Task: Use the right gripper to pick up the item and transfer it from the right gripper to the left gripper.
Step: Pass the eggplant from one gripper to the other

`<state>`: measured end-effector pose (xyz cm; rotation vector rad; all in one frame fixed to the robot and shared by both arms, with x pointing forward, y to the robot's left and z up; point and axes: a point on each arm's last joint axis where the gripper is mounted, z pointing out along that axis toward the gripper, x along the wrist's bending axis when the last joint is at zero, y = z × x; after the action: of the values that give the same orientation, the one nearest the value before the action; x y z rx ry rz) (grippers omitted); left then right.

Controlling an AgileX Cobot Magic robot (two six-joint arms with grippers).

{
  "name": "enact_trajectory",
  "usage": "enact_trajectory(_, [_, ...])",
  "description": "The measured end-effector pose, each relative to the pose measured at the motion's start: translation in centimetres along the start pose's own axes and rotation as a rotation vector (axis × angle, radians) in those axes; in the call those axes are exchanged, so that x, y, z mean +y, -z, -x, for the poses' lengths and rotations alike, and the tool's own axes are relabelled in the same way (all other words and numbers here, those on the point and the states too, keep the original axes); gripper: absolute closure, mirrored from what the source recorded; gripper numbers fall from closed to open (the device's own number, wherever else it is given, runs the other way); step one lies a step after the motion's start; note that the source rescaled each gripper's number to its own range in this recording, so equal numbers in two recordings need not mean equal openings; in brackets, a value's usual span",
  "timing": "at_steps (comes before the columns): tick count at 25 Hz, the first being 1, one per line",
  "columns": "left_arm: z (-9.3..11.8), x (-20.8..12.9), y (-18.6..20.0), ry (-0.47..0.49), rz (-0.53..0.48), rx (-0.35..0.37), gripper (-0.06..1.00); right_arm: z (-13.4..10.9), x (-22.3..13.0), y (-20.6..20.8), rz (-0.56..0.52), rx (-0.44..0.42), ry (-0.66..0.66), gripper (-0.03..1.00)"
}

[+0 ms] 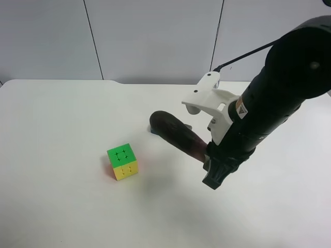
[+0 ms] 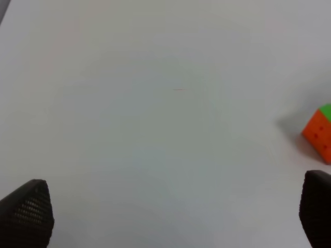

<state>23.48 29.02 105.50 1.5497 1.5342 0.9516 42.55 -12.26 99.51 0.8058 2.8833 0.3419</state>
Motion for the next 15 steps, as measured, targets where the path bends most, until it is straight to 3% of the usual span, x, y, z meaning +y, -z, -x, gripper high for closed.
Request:
enact_trajectory(7, [0.7, 1.1, -2.1, 0.02, -0.126, -0.119, 0.07, -0.1, -0.1, 1.7, 0.075, -0.022, 0.028, 0.97])
enact_trajectory(15, [2.4, 2.0, -3.0, -0.034, -0.169, -0.389, 0.37, -0.3, -0.2, 3.0, 0.135, -0.021, 0.063, 0.97])
